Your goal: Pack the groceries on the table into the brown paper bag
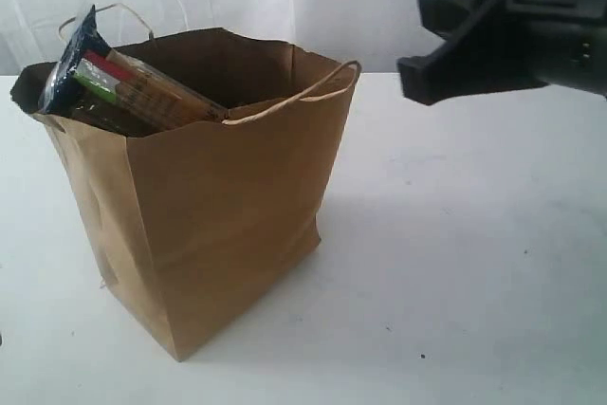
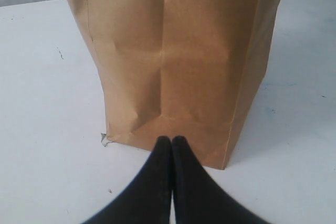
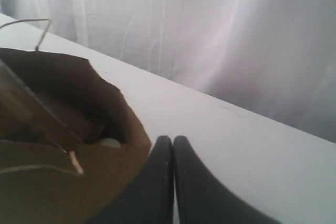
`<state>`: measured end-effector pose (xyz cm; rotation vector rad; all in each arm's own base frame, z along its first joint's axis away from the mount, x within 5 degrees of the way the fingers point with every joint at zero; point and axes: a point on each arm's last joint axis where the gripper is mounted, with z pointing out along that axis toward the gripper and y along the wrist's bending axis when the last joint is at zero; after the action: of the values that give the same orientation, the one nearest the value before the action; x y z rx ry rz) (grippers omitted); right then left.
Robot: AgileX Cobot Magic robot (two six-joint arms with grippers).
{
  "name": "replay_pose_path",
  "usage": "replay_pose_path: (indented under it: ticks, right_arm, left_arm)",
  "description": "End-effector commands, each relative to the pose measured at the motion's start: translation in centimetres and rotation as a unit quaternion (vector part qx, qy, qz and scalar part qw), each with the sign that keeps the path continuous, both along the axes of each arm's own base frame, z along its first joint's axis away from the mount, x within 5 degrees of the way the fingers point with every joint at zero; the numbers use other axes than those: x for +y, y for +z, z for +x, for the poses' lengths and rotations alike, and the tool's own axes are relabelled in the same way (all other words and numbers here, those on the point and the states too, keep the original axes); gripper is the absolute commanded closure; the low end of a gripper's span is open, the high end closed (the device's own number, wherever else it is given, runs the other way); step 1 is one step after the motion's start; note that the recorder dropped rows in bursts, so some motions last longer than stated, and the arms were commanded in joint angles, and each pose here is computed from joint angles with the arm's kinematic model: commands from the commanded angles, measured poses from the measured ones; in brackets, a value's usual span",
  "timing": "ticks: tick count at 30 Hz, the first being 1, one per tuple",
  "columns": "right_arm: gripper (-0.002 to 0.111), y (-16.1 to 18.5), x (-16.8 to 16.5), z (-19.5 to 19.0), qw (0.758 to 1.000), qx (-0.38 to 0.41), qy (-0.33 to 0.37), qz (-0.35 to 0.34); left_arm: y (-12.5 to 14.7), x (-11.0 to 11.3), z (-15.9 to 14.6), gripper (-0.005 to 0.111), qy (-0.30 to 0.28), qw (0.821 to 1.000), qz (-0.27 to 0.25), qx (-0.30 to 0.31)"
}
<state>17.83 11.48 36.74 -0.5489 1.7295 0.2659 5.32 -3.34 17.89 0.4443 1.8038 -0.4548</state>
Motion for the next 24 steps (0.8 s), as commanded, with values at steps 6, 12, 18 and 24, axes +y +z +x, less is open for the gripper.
replay_pose_path:
  ticks: [6,12,18,24]
  right_arm:
    - [0.108,-1.9,-5.3,-3.1,0.995,-0.006,-0.078,0.062]
    - [0.108,-4.0,-7.4,-5.5,0.986,0.004,-0.124,0.112]
    - [0.108,-7.7,-8.4,-7.4,0.978,0.045,-0.143,0.148]
    - [0.108,-10.5,-8.6,-8.4,0.965,0.095,-0.151,0.193]
  left_arm:
    - [0.0,0.0,0.0,0.106,0.002,1.0,-0.004,-0.001]
    - [0.0,0.0,0.0,0.106,0.002,1.0,-0.004,-0.001]
    - [0.0,0.0,0.0,0.106,0.002,1.0,-0.004,-0.001]
    - [0.0,0.0,0.0,0.106,0.002,1.0,-0.004,-0.001]
